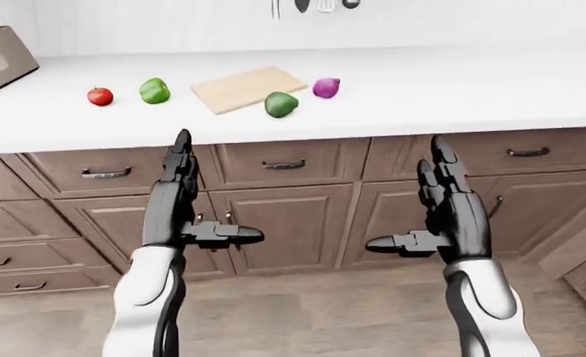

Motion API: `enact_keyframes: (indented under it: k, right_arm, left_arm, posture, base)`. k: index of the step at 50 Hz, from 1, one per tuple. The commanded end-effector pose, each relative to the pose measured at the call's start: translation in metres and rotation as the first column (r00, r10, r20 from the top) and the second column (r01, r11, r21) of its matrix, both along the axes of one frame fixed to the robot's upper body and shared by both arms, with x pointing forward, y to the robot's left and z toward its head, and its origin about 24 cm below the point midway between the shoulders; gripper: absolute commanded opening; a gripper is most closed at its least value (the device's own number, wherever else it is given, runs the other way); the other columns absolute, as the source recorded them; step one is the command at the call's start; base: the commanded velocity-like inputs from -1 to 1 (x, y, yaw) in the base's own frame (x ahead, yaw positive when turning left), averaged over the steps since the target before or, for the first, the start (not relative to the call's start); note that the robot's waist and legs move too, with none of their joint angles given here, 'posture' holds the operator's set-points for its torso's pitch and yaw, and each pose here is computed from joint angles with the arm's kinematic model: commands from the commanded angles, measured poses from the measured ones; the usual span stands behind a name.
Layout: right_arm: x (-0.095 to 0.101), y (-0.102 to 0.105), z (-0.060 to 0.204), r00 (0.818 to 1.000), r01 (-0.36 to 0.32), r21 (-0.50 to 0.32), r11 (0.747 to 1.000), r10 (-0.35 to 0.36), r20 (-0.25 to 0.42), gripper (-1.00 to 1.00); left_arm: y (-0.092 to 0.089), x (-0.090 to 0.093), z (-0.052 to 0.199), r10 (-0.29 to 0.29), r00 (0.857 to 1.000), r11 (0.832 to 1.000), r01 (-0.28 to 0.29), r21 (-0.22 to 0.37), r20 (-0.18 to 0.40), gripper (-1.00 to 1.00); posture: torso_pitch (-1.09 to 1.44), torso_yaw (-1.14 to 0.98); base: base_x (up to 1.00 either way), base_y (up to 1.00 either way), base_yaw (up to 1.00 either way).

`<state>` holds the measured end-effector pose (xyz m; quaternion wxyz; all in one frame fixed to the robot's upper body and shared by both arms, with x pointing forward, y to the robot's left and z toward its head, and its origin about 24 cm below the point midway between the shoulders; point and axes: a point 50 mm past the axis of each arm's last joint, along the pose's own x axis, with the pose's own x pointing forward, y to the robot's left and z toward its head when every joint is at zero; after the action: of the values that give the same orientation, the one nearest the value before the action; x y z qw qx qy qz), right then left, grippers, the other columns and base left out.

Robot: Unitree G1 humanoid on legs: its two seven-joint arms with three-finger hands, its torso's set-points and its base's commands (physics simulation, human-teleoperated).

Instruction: Place the avocado, onion, tomato and bell pepper on the cutting board.

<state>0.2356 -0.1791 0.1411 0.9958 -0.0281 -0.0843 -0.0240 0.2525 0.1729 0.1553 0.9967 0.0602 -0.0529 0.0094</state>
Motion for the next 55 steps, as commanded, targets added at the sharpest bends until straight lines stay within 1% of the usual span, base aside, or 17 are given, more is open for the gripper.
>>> enact_keyframes:
  k: [1, 3, 7, 12, 14, 18, 21, 24, 30, 33, 34, 35, 37, 43, 55]
  right_arm:
    - [-0.002, 0.006, 0.020, 0.994, -0.022, -0.010, 1.000, 0.023, 0.111, 1.00]
    - [-0.002, 0.006, 0.020, 0.994, -0.021, -0.001, 1.000, 0.021, 0.109, 1.00]
    - [-0.002, 0.007, 0.024, 0.993, -0.020, -0.014, 1.000, 0.022, 0.114, 1.00]
    - [-0.002, 0.003, 0.038, 0.991, -0.014, -0.032, 0.999, 0.018, 0.130, 1.00]
    - [-0.003, 0.003, 0.045, 0.990, -0.014, -0.040, 0.999, 0.020, 0.142, 1.00]
    - [-0.004, -0.001, 0.062, 0.985, -0.006, -0.053, 0.999, 0.015, 0.171, 1.00]
    - [-0.002, -0.002, 0.073, 0.982, -0.001, -0.071, 0.997, 0.015, 0.188, 1.00]
    - [-0.002, 0.001, 0.074, 0.981, -0.006, -0.071, 0.997, 0.019, 0.193, 1.00]
    - [-0.008, 0.004, 0.078, 0.979, -0.009, -0.071, 0.997, 0.023, 0.203, 1.00]
    - [-0.010, 0.004, 0.078, 0.978, -0.006, -0.074, 0.997, 0.021, 0.206, 1.00]
    - [-0.011, 0.005, 0.078, 0.978, -0.008, -0.071, 0.997, 0.022, 0.206, 1.00]
    - [-0.011, 0.004, 0.077, 0.979, -0.004, -0.077, 0.997, 0.020, 0.204, 1.00]
    - [-0.011, 0.004, 0.077, 0.978, -0.005, -0.068, 0.998, 0.019, 0.206, 1.00]
    - [-0.012, 0.006, 0.079, 0.975, -0.017, -0.068, 0.998, 0.032, 0.218, 1.00]
    - [-0.012, 0.006, 0.079, 0.975, -0.016, -0.066, 0.998, 0.030, 0.220, 1.00]
  left_arm:
    - [0.003, -0.003, 0.021, 0.017, 0.993, 1.000, -0.019, 0.015, 0.115, 1.00]
    - [0.004, -0.003, 0.021, 0.017, 0.993, 1.000, -0.020, 0.017, 0.114, 1.00]
    - [0.003, -0.003, 0.023, 0.015, 0.993, 1.000, -0.017, 0.018, 0.115, 1.00]
    - [0.006, -0.007, 0.033, 0.022, 0.991, 0.999, -0.026, 0.026, 0.131, 1.00]
    - [0.007, -0.008, 0.041, 0.022, 0.989, 0.999, -0.028, 0.038, 0.146, 1.00]
    - [0.007, -0.007, 0.066, 0.014, 0.982, 0.998, -0.025, 0.057, 0.188, 1.00]
    - [0.006, -0.008, 0.077, 0.011, 0.978, 0.998, -0.025, 0.064, 0.211, 1.00]
    - [0.005, -0.010, 0.077, 0.009, 0.976, 0.998, -0.022, 0.059, 0.218, 1.00]
    - [0.010, -0.017, 0.079, 0.032, 0.973, 0.998, -0.044, 0.048, 0.228, 1.00]
    - [0.012, -0.017, 0.078, 0.040, 0.973, 0.997, -0.055, 0.056, 0.227, 1.00]
    - [0.011, -0.017, 0.078, 0.039, 0.973, 0.997, -0.052, 0.055, 0.227, 1.00]
    - [0.009, -0.017, 0.078, 0.030, 0.973, 0.998, -0.041, 0.042, 0.227, 1.00]
    - [0.008, -0.017, 0.079, 0.028, 0.973, 0.998, -0.038, 0.041, 0.229, 1.00]
    - [0.011, -0.017, 0.079, 0.035, 0.973, 0.998, -0.047, 0.047, 0.229, 1.00]
    - [0.007, -0.013, 0.081, 0.025, 0.972, 0.998, -0.037, 0.048, 0.232, 1.00]
  posture:
    - [0.00, 0.00]
    - [0.00, 0.00]
    - [0.00, 0.00]
    - [0.00, 0.00]
    - [0.00, 0.00]
    - [0.00, 0.00]
    - [0.00, 0.00]
    - [0.00, 0.00]
    - [0.00, 0.00]
    - [0.00, 0.00]
    - [0.00, 0.00]
    - [0.00, 0.00]
    - [0.00, 0.00]
    - [0.00, 0.00]
    - [0.00, 0.00]
  base:
    - [0.07, 0.27, 0.00]
    - [0.02, 0.25, 0.00]
    - [0.00, 0.24, 0.00]
    - [0.00, 0.24, 0.00]
    - [0.00, 0.24, 0.00]
    - [0.00, 0.24, 0.00]
    - [0.00, 0.24, 0.00]
    - [0.00, 0.25, 0.00]
    - [0.00, 0.24, 0.00]
    - [0.00, 0.24, 0.00]
    - [0.00, 0.24, 0.00]
    - [0.00, 0.24, 0.00]
    - [0.00, 0.24, 0.00]
    - [0.06, 0.08, 0.00]
    - [0.20, 0.00, 0.00]
